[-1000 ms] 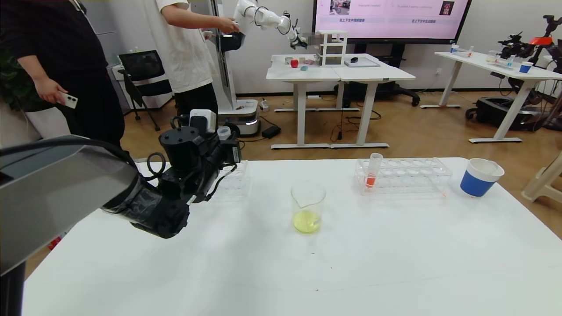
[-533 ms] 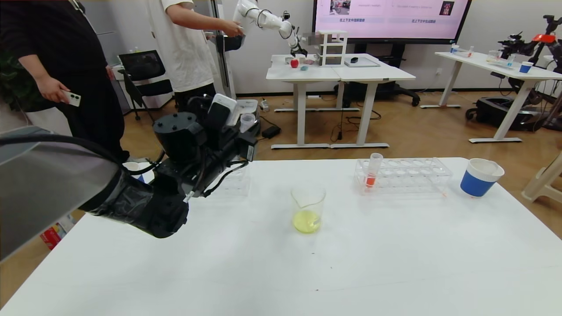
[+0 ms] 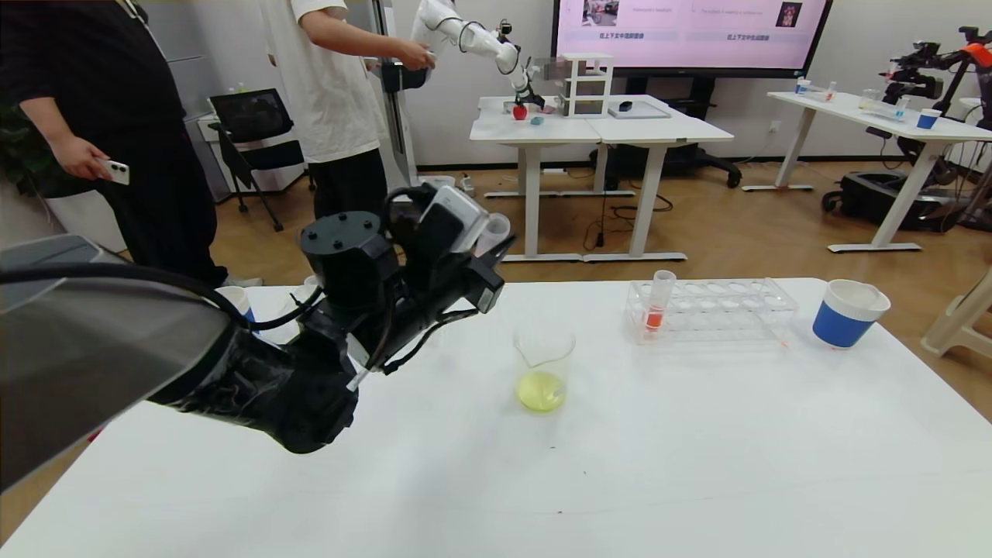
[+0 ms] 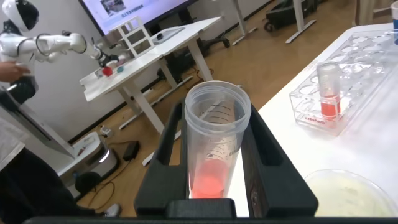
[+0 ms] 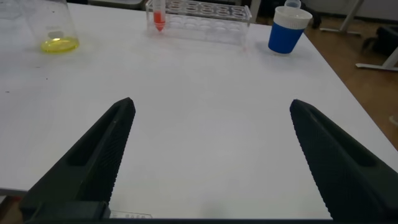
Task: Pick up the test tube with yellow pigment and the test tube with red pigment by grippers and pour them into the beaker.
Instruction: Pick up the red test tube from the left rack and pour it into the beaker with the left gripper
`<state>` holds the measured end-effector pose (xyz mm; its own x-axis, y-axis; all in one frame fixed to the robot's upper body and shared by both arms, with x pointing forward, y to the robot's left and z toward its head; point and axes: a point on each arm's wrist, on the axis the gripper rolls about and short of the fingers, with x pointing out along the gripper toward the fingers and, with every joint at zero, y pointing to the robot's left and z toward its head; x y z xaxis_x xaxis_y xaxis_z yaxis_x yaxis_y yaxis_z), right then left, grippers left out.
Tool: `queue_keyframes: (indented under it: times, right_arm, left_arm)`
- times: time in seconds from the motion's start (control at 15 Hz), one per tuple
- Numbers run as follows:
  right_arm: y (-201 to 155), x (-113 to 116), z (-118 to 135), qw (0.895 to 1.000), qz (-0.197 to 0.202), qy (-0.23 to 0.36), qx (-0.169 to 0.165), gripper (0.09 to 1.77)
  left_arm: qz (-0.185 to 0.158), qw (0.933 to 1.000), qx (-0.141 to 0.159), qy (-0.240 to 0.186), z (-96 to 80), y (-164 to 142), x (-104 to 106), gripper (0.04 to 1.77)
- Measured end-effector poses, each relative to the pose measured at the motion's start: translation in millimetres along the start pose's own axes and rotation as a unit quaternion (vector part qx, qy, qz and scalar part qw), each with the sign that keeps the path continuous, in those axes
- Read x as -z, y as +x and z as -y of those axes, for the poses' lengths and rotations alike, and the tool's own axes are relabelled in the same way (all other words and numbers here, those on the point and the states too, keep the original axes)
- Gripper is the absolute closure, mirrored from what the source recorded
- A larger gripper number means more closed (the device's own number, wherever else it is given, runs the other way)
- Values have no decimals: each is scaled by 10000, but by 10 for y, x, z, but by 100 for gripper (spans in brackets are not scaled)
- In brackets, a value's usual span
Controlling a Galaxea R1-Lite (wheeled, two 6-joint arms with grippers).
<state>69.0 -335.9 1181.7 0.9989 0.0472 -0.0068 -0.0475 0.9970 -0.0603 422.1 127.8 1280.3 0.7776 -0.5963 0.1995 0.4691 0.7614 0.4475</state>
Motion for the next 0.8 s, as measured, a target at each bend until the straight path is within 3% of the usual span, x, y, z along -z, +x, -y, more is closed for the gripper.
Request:
queue_keyframes:
  times: [0.27,0.47,0.67,0.8]
  right_arm:
    - [0,0,0,10000,0,0,2,12]
    - [0,0,0,10000,0,0,2,12]
    - [0,0,0,10000,0,0,2,12]
    - [0,0,0,10000,0,0,2,12]
  left_arm:
    - [179,9962,436,732,77,9,55,131]
    - [402,9871,787,1334,90,16,111,131]
    - [655,9696,1162,2050,94,27,229,131]
    - [878,9525,1417,2548,87,45,331,131]
